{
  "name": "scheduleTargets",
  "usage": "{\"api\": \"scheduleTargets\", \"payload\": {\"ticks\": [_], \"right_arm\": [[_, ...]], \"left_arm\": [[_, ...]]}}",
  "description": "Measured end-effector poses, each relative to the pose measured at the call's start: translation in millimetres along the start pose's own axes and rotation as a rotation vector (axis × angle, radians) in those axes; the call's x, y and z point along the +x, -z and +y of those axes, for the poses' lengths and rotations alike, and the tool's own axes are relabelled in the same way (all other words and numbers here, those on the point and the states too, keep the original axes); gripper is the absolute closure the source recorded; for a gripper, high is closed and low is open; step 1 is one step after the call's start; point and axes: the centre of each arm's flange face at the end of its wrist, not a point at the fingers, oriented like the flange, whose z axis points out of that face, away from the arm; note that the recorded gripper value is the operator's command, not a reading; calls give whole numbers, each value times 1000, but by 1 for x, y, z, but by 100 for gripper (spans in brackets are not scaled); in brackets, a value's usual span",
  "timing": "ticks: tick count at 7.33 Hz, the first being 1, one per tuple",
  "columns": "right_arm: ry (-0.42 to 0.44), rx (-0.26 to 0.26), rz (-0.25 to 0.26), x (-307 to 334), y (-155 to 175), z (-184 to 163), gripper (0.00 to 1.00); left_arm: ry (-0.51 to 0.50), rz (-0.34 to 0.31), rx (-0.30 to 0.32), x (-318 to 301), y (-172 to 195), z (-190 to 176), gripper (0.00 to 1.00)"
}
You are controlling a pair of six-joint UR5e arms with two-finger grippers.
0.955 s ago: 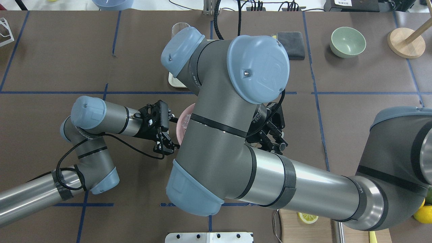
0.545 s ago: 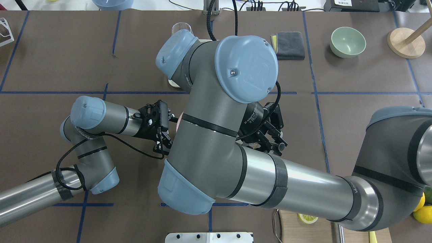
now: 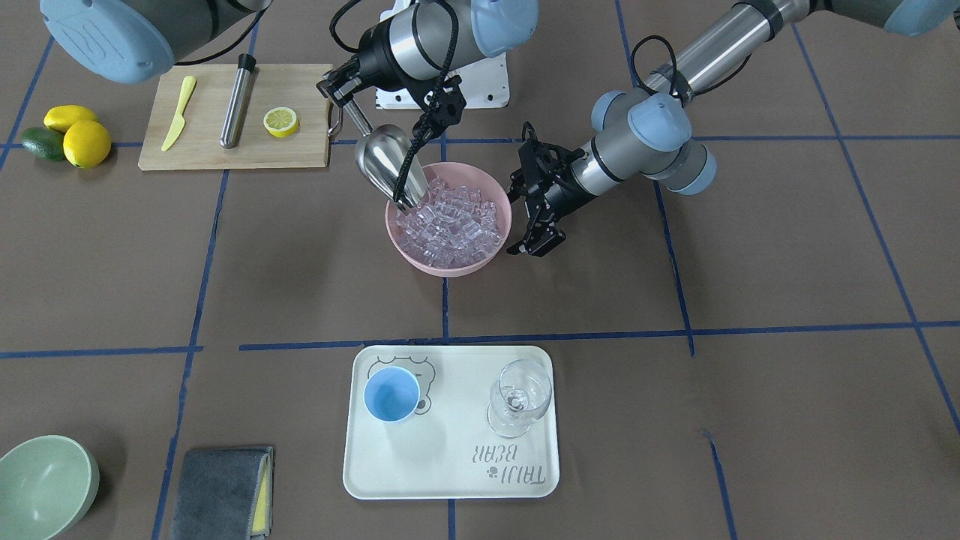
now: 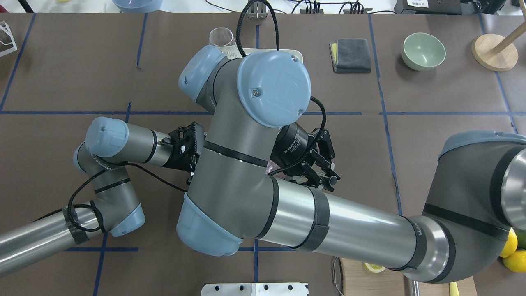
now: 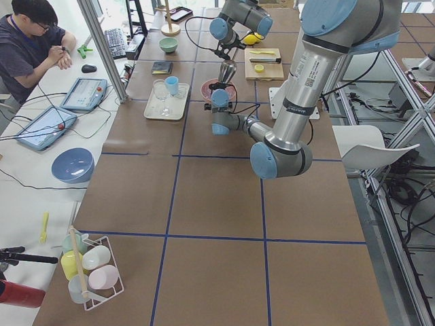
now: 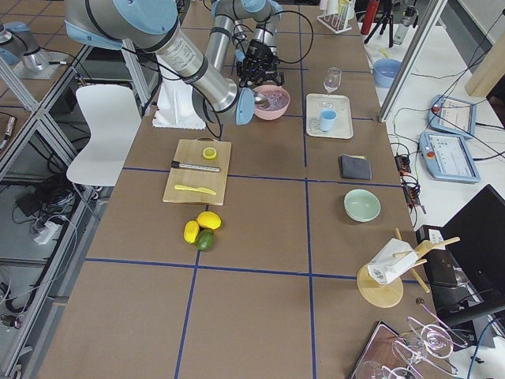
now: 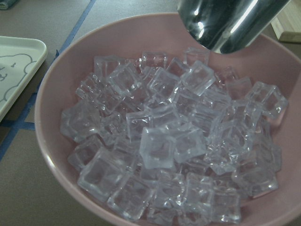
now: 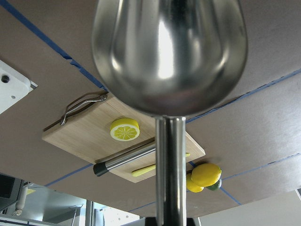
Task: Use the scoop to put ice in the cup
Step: 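Dip the scoop into the ice cubes with the right gripper, then scoop ice cubes and lift the filled scoop out of the bowl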
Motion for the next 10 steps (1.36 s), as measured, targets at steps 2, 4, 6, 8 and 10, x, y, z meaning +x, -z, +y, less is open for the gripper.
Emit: {"api": "scheduleTargets", "payload": {"ticks": [2,4,6,8,10], "right_arm": [[3,11,1,1,-5,-21,100],[7,38,2,3,-10,-38,100],[-6,84,2,6,-18,-49,100],[-11,143,1,10,-31,-63,100],[-4,195,0,13,-40,-72,100]], "left_arm": [[0,0,1,0,0,0,0],[-2,0,6,0,1,-1,0],[-1,1,5,1,0,0,0],[-2,1,5,1,1,0,0],[-2,1,6,1,1,0,0]]}}
